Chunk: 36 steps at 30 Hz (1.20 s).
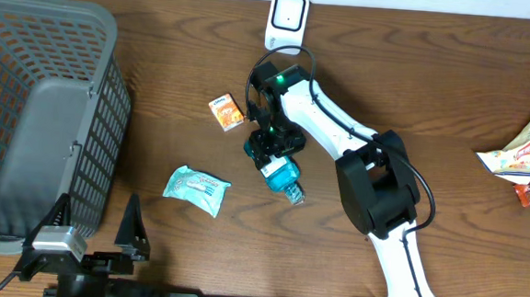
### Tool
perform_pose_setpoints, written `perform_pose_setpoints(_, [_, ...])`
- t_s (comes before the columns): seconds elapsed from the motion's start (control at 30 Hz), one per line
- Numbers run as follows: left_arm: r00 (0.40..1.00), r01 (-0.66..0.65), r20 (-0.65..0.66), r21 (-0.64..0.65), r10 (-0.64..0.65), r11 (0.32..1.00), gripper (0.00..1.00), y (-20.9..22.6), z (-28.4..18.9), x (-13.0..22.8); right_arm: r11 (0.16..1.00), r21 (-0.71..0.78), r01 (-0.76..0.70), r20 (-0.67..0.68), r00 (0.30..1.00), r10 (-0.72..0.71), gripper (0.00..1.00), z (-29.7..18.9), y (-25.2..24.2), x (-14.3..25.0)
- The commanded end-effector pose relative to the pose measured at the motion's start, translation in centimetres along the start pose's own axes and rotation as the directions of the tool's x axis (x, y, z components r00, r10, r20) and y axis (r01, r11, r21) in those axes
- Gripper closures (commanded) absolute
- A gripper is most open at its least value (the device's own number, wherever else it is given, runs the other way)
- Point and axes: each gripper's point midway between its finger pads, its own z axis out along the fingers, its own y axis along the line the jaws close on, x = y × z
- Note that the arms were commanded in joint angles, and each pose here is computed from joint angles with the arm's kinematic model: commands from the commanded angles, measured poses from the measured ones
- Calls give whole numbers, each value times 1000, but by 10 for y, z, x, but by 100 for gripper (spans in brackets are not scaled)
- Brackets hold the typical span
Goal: Scan the item barcode
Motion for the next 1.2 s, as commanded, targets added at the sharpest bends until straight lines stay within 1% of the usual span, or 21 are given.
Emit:
perform_pose_setpoints(0.0, [1000, -16, 3, -1, 16, 1000, 2, 0, 0, 0, 997, 60, -37, -48, 998, 40, 55, 27, -15, 2])
perform_pose_setpoints(0.03, [1000, -16, 3, -1, 16, 1000, 2, 0, 0, 0, 997, 64, -41, -49, 998, 44, 63, 27, -16, 2])
perform_pose_setpoints(0.1, [1000, -16, 2, -1, 16, 1000, 2, 0, 0, 0, 997, 69, -41, -51, 998, 45, 77, 26, -16, 3])
perform_pose_setpoints(0.13, [1000, -16, 3, -1, 16, 1000, 2, 0, 0, 0, 997, 70, -41, -53, 998, 45, 82, 26, -16, 3])
perform_pose_setpoints(0.2, [1000, -16, 2, -1, 16, 1000, 2, 0, 0, 0, 996, 81, -43, -56, 997, 47, 88, 26, -18, 4])
perform_pose_setpoints(0.33, [1000, -16, 2, -1, 16, 1000, 2, 0, 0, 0, 987, 147, -70, -59, 995, 80, 88, 24, -29, 7])
perform_pose_setpoints(0.43, [1000, -16, 3, -1, 16, 1000, 2, 0, 0, 0, 957, 263, -120, -40, 990, 135, 87, 15, -47, 10])
perform_pose_setpoints(0.53, [1000, -16, 3, -1, 16, 1000, 2, 0, 0, 0, 898, 401, -180, 11, 981, 192, 87, -4, -69, 13])
perform_pose_setpoints(0.6, [1000, -16, 3, -1, 16, 1000, 2, 0, 0, 0, 868, 455, -201, 50, 979, 200, 84, -17, -77, 12])
perform_pose_setpoints(0.67, [1000, -16, 3, -1, 16, 1000, 2, 0, 0, 0, 863, 460, -208, 78, 978, 194, 78, -23, -77, 8])
perform_pose_setpoints(0.87, [1000, -16, 2, -1, 16, 1000, 2, 0, 0, 0, 879, 420, -225, 134, 974, 186, 72, -21, -73, -7])
perform_pose_setpoints(0.93, [1000, -16, 2, -1, 16, 1000, 2, 0, 0, 0, 884, 409, -225, 135, 973, 186, 66, -20, -71, -8])
perform_pose_setpoints(1.0, [1000, -16, 2, -1, 16, 1000, 2, 0, 0, 0, 884, 410, -225, 134, 974, 185, 54, -20, -71, -7])
perform_pose_setpoints(1.03, [1000, -16, 2, -1, 16, 1000, 2, 0, 0, 0, 884, 410, -223, 133, 974, 184, 50, -20, -71, -7])
perform_pose_setpoints(1.17, [1000, -16, 2, -1, 16, 1000, 2, 0, 0, 0, 884, 410, -222, 133, 974, 183, 48, -20, -71, -7])
